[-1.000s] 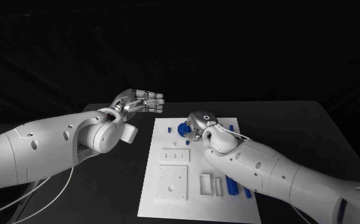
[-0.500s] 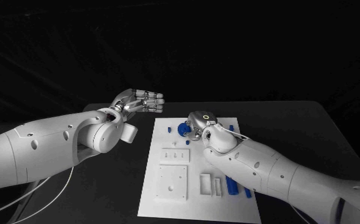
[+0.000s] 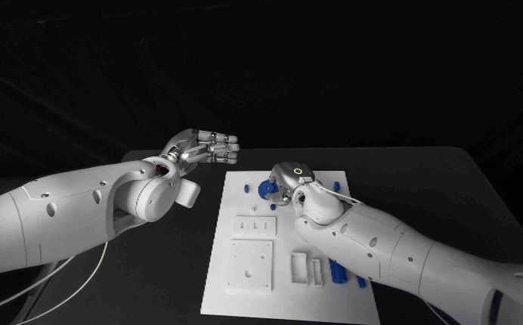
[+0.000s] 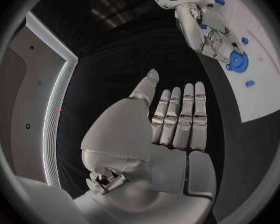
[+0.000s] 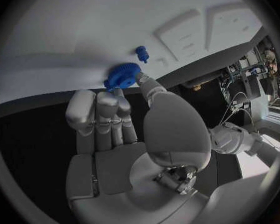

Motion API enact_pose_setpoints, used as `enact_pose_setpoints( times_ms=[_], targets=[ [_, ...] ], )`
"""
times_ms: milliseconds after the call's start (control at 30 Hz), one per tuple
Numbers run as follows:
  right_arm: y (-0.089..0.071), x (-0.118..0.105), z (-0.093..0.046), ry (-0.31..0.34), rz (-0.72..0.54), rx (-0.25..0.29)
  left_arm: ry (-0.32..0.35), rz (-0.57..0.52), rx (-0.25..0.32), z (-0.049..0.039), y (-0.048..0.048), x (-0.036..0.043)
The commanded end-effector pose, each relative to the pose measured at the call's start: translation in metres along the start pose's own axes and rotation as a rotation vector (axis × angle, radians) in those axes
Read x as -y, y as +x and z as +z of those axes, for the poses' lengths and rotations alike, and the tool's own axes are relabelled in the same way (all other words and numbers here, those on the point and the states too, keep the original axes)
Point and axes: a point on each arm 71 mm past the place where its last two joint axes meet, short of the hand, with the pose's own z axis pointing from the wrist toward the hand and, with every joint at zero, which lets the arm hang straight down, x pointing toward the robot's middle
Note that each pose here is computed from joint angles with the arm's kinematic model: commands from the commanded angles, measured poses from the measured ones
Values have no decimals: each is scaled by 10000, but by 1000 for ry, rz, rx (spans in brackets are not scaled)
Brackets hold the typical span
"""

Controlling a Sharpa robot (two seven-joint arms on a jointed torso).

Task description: Assemble the parts on the task board

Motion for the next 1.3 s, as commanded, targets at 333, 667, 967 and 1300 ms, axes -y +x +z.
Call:
enact_pose_setpoints(
  times_ms=[333, 667, 967, 1300],
  targets=[
    [-6, 1, -6, -5, -14, 14, 8, 1, -4, 12, 18, 11],
    [-82, 50, -42, -32, 63, 67, 8, 2, 0, 9, 1, 9],
    [-555, 360, -119, -127, 294, 165, 10, 6, 16, -19, -72, 7],
    [-878, 1192, -281, -186, 368, 40, 9, 6, 20, -41, -134, -4]
  ],
)
